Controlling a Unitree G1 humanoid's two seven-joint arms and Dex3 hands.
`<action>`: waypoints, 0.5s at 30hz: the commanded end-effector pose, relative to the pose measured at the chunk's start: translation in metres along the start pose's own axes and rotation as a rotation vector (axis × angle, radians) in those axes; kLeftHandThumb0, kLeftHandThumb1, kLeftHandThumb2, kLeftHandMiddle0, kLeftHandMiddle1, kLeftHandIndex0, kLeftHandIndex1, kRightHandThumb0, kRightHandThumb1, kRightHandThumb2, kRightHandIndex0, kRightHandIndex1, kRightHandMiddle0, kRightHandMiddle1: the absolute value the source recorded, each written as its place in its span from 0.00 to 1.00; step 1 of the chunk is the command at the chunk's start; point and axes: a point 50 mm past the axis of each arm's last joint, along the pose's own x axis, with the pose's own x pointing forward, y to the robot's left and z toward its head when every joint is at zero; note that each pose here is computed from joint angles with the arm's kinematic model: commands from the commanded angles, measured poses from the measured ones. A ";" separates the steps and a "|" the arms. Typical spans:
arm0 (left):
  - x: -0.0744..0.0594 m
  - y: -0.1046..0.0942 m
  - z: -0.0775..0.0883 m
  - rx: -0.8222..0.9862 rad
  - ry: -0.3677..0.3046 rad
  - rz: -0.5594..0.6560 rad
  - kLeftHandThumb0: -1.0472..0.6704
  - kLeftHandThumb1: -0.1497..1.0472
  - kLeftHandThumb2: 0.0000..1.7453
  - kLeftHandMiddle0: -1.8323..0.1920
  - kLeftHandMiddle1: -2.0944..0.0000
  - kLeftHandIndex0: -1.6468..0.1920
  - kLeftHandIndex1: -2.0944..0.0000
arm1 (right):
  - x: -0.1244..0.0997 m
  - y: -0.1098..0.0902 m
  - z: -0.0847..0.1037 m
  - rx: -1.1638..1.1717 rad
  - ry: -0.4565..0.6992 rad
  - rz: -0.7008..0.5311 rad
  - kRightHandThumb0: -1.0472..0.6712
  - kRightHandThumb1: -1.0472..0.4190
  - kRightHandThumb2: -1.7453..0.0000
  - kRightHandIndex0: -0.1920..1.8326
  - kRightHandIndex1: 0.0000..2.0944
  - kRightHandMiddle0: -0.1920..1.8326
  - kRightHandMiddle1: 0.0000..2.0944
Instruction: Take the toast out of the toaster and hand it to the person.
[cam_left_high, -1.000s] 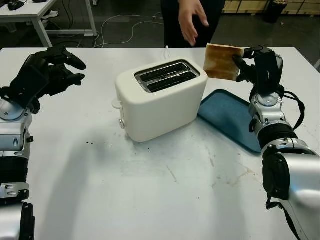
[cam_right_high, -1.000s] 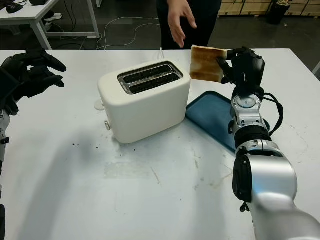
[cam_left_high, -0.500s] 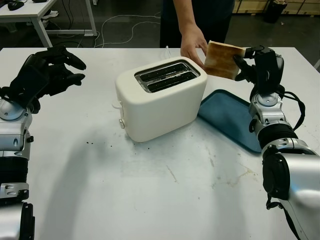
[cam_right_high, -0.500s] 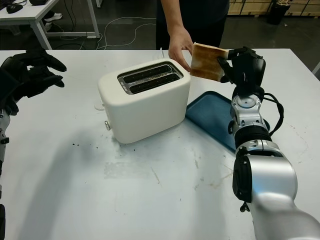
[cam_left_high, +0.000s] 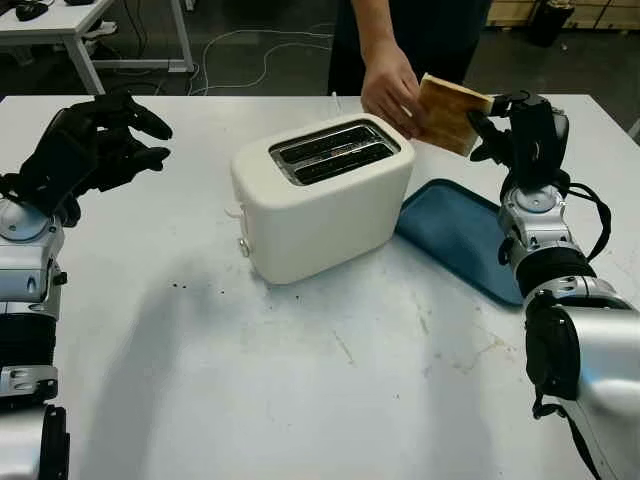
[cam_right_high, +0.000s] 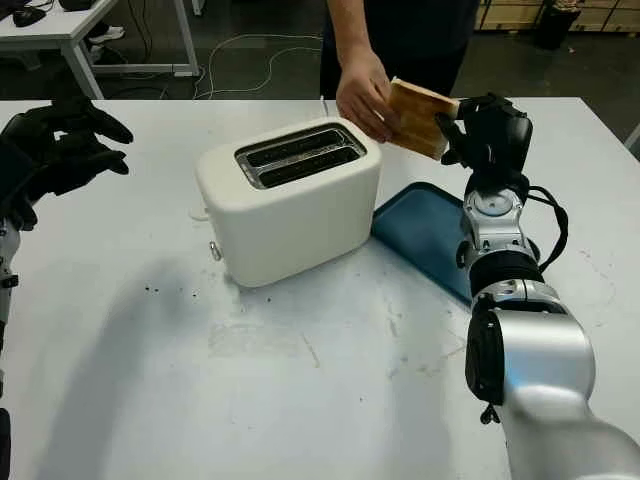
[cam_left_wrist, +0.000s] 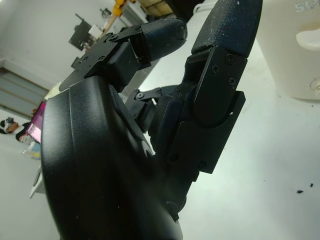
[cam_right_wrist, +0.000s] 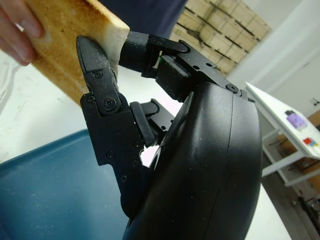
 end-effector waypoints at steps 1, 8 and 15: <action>0.001 -0.001 0.001 0.005 -0.009 0.003 0.00 0.85 0.00 0.56 0.39 0.55 0.45 | 0.001 0.001 0.004 0.005 -0.012 0.003 0.37 0.12 1.00 0.62 0.72 0.61 0.62; 0.001 -0.001 0.001 0.006 -0.006 0.003 0.00 0.85 0.00 0.56 0.39 0.56 0.44 | 0.001 0.001 0.004 0.012 -0.024 0.021 0.37 0.13 1.00 0.63 0.73 0.61 0.61; 0.000 -0.002 -0.001 0.003 0.000 0.004 0.00 0.85 0.00 0.56 0.39 0.56 0.44 | 0.000 0.000 0.004 -0.070 -0.056 0.104 0.30 0.12 1.00 0.61 0.73 0.62 0.59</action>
